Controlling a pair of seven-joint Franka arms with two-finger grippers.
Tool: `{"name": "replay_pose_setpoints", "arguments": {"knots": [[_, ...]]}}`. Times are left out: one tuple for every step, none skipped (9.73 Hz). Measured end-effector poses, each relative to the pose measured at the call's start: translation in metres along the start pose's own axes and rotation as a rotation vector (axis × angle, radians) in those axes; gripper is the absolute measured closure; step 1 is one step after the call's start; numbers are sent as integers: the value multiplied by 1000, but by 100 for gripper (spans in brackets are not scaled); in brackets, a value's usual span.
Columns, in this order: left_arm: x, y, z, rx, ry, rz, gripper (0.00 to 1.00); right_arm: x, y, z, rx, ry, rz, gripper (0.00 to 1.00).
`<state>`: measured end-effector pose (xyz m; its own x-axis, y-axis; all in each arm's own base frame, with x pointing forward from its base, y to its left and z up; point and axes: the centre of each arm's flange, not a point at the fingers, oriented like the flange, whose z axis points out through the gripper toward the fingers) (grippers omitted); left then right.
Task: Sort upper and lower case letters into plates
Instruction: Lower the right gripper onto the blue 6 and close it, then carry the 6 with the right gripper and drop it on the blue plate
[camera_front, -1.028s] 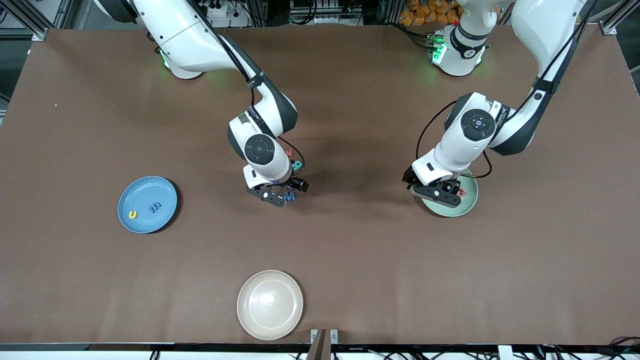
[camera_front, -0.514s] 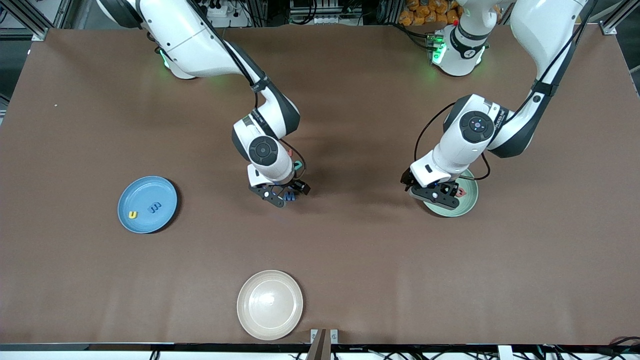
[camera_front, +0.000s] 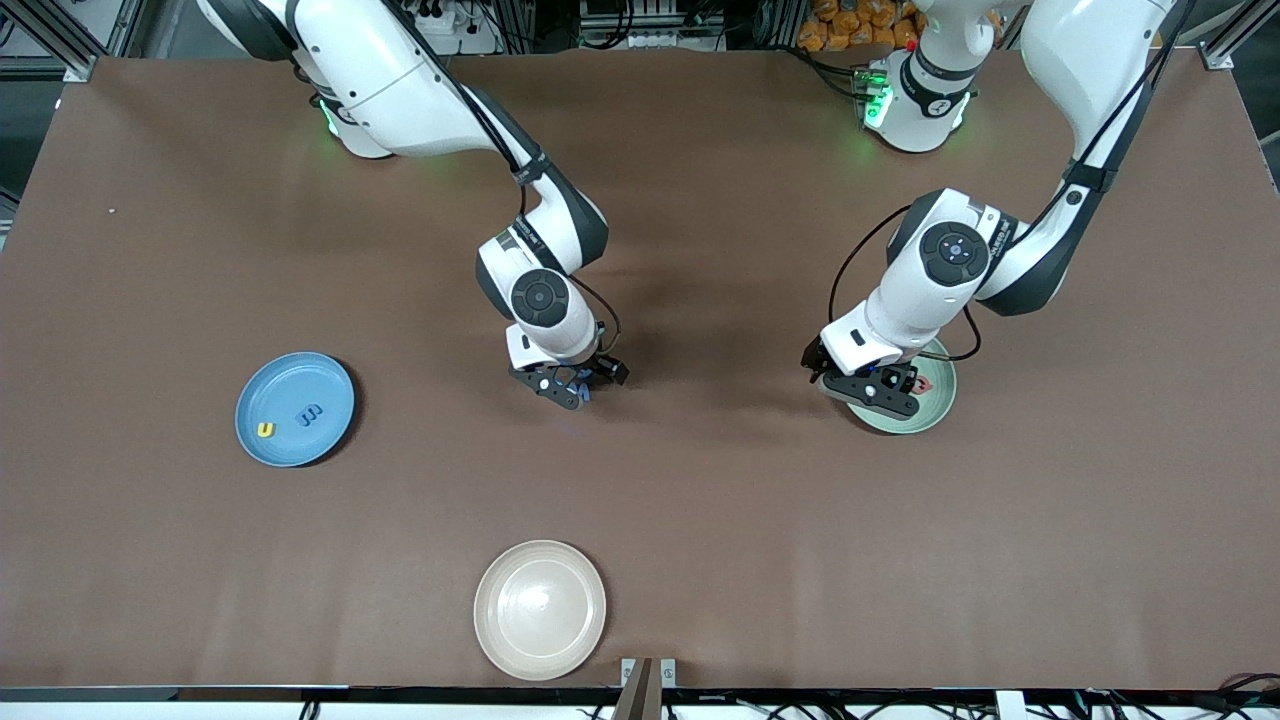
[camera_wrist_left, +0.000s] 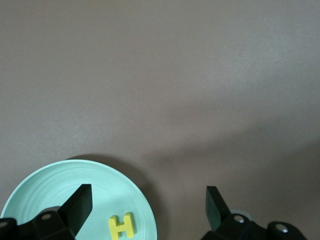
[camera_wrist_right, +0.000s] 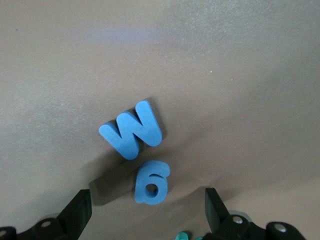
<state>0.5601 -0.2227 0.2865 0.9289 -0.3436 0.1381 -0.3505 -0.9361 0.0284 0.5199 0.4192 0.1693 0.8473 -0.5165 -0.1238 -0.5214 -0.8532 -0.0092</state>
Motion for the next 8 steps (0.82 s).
{"name": "replay_pose_setpoints", "arguments": {"knots": [[0, 0, 0, 0, 0, 1, 0, 0, 1, 2, -2, 0, 0, 4], [0, 2, 0, 0, 0, 3, 0, 0, 1, 1, 4, 2, 0, 8], [0, 3, 0, -1, 0, 5, 0, 0, -1, -3, 14, 7, 0, 22], [0, 4, 0, -1, 0, 6, 0, 0, -2, -6, 20, 9, -1, 40], [0, 4, 0, -1, 0, 6, 0, 0, -3, -8, 23, 11, -1, 54], [0, 4, 0, -1, 0, 6, 0, 0, -2, -10, 22, 10, 0, 70], [0, 4, 0, -1, 0, 6, 0, 0, -2, -10, 22, 11, 0, 72], [0, 5, 0, -1, 0, 6, 0, 1, -2, -10, 22, 11, 0, 72]]}}
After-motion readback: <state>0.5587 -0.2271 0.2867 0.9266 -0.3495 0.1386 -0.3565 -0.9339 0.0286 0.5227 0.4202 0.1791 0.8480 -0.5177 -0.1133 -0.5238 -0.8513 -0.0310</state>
